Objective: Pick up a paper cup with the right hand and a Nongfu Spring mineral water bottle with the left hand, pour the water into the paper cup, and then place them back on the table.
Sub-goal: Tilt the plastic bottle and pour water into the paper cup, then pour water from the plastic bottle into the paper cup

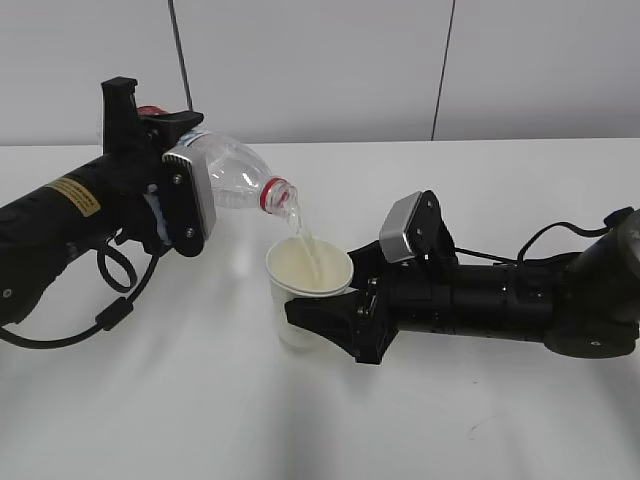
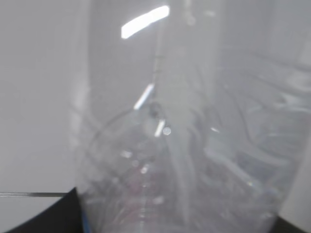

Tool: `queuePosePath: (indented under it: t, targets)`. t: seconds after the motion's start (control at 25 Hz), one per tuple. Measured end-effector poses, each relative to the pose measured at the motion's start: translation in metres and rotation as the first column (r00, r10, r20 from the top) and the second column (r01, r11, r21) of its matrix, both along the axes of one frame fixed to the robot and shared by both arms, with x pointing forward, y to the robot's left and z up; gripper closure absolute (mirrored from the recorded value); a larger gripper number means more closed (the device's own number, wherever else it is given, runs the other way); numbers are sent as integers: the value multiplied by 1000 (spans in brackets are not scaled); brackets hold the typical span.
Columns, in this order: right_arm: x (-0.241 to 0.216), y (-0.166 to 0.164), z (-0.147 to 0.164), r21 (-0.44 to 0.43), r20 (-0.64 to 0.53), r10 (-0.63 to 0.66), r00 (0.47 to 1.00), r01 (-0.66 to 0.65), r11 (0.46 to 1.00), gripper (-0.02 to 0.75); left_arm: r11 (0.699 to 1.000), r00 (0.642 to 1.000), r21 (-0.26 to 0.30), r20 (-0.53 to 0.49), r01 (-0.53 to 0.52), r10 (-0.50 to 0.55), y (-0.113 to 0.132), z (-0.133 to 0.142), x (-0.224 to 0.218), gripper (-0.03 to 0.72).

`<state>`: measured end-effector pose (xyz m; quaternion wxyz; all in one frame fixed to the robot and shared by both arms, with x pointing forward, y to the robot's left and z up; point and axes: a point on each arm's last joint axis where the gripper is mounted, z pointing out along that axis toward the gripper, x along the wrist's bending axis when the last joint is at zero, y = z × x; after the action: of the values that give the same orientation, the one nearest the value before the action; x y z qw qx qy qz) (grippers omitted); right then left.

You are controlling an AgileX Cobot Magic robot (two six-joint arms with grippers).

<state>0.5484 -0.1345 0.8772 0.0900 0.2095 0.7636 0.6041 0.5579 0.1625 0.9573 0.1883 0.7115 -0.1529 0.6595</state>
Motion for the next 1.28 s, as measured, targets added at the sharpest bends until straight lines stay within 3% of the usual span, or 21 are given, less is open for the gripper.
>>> queuePosePath:
  t: [1.28]
  targets:
    - [0,0,-1,-5,-2,5,1000,-5,1000,198,999,1000,33,21,2,-3,0,1,0,346]
